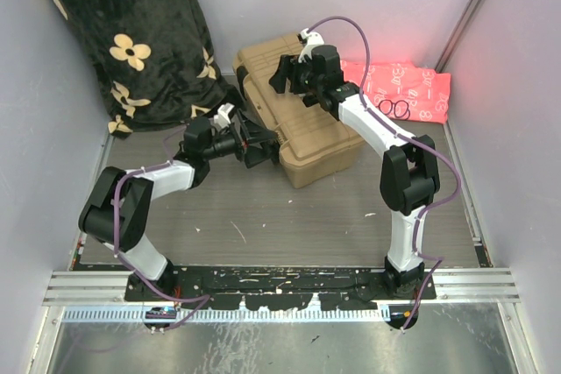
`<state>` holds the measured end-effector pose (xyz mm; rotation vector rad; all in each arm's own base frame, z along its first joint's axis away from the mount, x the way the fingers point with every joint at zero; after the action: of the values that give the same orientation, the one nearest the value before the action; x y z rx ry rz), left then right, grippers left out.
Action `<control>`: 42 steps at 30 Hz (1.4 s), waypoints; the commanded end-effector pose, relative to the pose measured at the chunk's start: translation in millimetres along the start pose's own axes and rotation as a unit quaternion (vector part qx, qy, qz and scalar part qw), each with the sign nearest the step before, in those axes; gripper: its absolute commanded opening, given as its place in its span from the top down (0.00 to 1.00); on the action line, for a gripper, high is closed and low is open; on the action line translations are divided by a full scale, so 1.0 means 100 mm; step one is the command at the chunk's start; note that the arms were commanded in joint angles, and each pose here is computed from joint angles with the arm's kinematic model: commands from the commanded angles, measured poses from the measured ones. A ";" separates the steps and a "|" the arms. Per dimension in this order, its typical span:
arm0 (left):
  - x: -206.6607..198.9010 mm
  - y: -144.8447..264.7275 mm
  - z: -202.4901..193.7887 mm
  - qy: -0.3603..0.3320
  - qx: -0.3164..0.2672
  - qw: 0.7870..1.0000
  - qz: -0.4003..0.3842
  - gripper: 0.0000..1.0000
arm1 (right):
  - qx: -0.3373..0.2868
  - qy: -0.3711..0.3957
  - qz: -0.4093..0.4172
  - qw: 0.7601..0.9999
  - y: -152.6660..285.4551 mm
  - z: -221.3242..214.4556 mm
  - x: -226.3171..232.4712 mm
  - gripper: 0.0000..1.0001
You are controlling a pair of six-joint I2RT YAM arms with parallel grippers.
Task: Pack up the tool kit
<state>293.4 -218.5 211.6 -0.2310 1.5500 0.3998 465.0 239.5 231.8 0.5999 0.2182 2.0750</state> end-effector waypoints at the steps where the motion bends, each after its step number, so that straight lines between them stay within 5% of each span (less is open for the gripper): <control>1: -0.27 -0.09 -0.01 -0.036 0.026 0.998 -0.046 0.02 | 0.488 -0.108 -0.188 0.845 0.54 -2.24 -0.66 0.20; 22: -0.60 -0.21 0.08 -0.067 0.033 0.995 -0.069 0.01 | 0.493 -0.105 -0.184 0.844 0.53 -2.28 -0.68 0.20; 42: -0.89 -0.22 0.15 -0.071 0.054 0.996 0.027 0.03 | 0.487 -0.114 -0.182 0.846 0.51 -2.31 -0.67 0.20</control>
<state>313.5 -238.6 242.3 -0.0230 1.6273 0.4380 466.0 238.6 232.3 0.6048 0.2345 2.0645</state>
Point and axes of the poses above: each gripper's point midway between its finger pads, its own y axis back along the fingers, its own x axis along the line the jaws close on, z = x × y, the point moved 8 cm from there along y, back along the fingers, and after that the axes turned 1 degree about y, right-handed, at the moved point
